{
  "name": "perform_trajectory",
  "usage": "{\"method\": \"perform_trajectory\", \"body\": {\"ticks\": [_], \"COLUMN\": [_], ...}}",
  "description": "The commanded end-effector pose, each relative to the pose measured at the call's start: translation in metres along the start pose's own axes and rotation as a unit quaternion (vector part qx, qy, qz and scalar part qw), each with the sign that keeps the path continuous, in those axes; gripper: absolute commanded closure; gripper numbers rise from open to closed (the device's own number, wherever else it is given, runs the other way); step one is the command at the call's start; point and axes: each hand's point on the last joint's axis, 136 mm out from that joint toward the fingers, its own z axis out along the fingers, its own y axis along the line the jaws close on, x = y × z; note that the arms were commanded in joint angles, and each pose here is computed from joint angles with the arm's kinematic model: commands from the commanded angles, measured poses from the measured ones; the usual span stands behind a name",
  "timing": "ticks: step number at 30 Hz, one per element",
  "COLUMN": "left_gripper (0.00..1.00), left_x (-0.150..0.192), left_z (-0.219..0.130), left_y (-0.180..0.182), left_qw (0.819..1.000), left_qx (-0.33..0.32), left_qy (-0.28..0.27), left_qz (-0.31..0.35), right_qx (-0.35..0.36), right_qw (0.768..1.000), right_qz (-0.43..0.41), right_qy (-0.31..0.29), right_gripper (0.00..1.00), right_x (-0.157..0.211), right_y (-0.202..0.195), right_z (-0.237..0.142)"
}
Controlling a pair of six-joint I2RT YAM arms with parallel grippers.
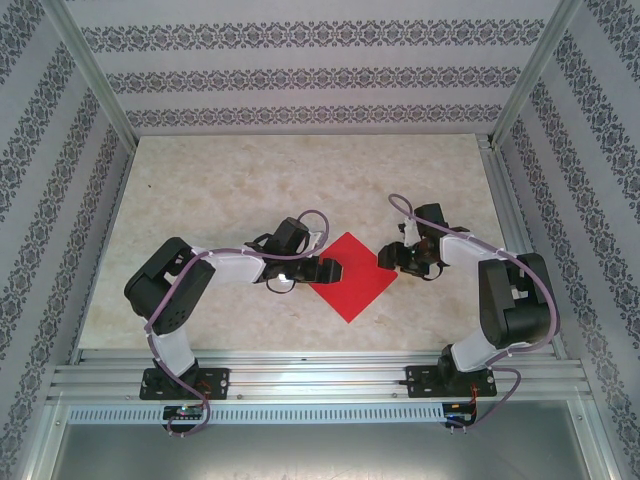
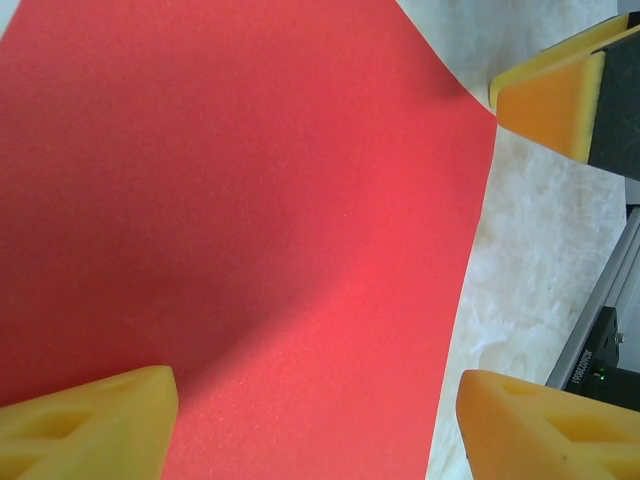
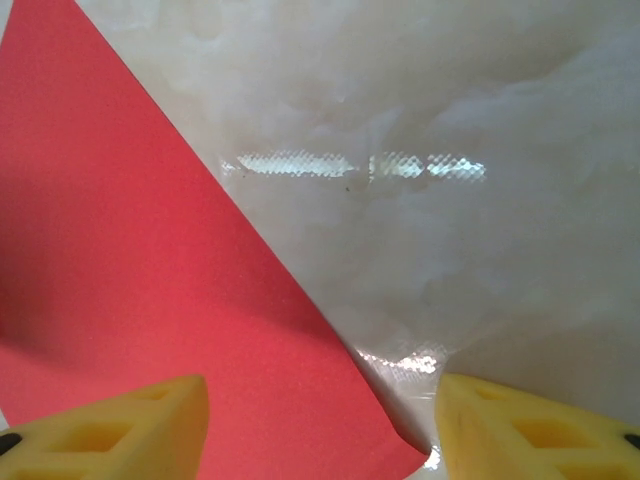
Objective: Fold a paper plane with a square sheet of paper (fold left side to right side)
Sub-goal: Pick up the square sheet of paper from the center of the table.
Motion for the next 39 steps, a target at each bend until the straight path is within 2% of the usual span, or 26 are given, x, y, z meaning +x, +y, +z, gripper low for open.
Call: {"method": "perform_trajectory", "body": {"ticks": [1,8,17,23,29,33,36,39], "left_gripper": [0.26,0.26,0.26,0.25,0.25,0.23,0.21,0.16], "left_x": [0.001,0.002,0.003,0.002,-0.003,-0.016,-0.033,-0.052], "left_z": [0.005,0.009,0.010,0.009,0.002,-0.020,-0.058,-0.111], "left_y": [0.006,0.011,0.012,0.009,0.002,-0.003,-0.005,-0.006], "left_qw": [1.000,1.000,1.000,1.000,1.000,0.999,0.996,0.988], "left_qx": [-0.019,-0.023,-0.022,-0.018,-0.011,-0.010,-0.009,-0.023], "left_qy": [0.000,0.002,0.002,-0.001,-0.013,-0.037,-0.080,-0.134], "left_qz": [-0.005,-0.008,-0.006,-0.004,0.007,0.024,0.043,0.075], "right_qx": [-0.015,-0.050,-0.075,-0.060,-0.044,-0.034,-0.050,-0.074], "right_qw": [1.000,0.998,0.997,0.998,0.998,0.999,0.995,0.986], "right_qz": [0.007,0.006,0.018,0.035,0.034,0.013,-0.029,-0.095], "right_qy": [0.026,0.043,0.012,-0.007,-0.024,-0.041,-0.077,-0.120], "right_gripper": [0.39,0.40,0.41,0.50,0.72,0.99,1.00,1.00], "right_x": [0.010,0.023,0.008,0.001,-0.004,-0.008,-0.018,-0.029], "right_y": [0.012,0.029,0.046,0.044,0.043,0.045,0.059,0.083], "right_z": [0.001,0.001,-0.005,-0.005,-0.011,-0.024,-0.045,-0.077]}}
